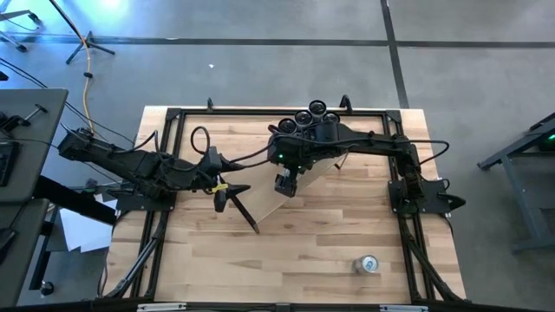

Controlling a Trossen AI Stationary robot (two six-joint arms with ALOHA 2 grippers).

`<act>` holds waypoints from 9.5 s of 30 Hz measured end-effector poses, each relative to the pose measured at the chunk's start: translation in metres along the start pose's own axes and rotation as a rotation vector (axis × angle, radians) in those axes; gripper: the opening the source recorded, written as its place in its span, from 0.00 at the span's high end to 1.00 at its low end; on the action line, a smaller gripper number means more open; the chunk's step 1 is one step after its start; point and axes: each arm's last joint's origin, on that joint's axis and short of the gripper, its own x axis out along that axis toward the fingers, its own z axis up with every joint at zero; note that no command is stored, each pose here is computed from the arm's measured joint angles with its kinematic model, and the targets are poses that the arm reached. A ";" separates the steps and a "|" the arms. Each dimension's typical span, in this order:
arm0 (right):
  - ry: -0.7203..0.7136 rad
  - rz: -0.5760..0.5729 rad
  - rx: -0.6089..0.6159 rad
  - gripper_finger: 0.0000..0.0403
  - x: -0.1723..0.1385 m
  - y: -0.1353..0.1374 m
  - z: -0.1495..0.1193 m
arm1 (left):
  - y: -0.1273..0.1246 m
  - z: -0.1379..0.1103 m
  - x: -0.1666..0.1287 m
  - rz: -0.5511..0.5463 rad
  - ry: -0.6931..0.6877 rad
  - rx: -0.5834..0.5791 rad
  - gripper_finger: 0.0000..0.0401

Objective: Place canned beverage on shelf
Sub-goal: Adjust the white-pink soda cans on the shelf, then adjust the blue soda can on the shelf

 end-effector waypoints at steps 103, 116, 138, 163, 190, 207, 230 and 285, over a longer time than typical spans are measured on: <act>-0.292 -0.223 0.152 0.07 -0.146 -0.003 -0.068 | 0.130 0.008 0.156 0.182 -0.130 -0.119 1.00; -0.292 -0.224 0.152 0.07 -0.146 -0.003 -0.068 | 0.144 0.040 0.113 0.270 -0.235 -0.065 1.00; -0.226 -0.144 0.016 0.08 -0.155 -0.008 -0.089 | 0.070 0.056 0.019 -0.026 -0.281 0.053 1.00; -0.573 0.180 0.347 0.08 -0.111 -0.033 -0.196 | 0.035 0.010 -0.019 -0.207 -0.445 -0.062 1.00; -0.427 0.218 0.065 0.94 -0.049 0.029 -0.173 | 0.034 0.002 -0.019 -0.202 -0.360 -0.088 1.00; -0.572 0.249 0.339 0.99 0.040 0.027 -0.210 | 0.035 -0.001 -0.018 -0.199 -0.327 -0.112 1.00; -0.709 -0.076 0.393 1.00 0.070 0.045 -0.183 | 0.037 -0.003 -0.017 -0.133 -0.324 -0.079 1.00; -0.832 -0.030 0.382 1.00 0.068 0.018 -0.144 | 0.040 -0.003 -0.017 -0.048 -0.339 -0.067 1.00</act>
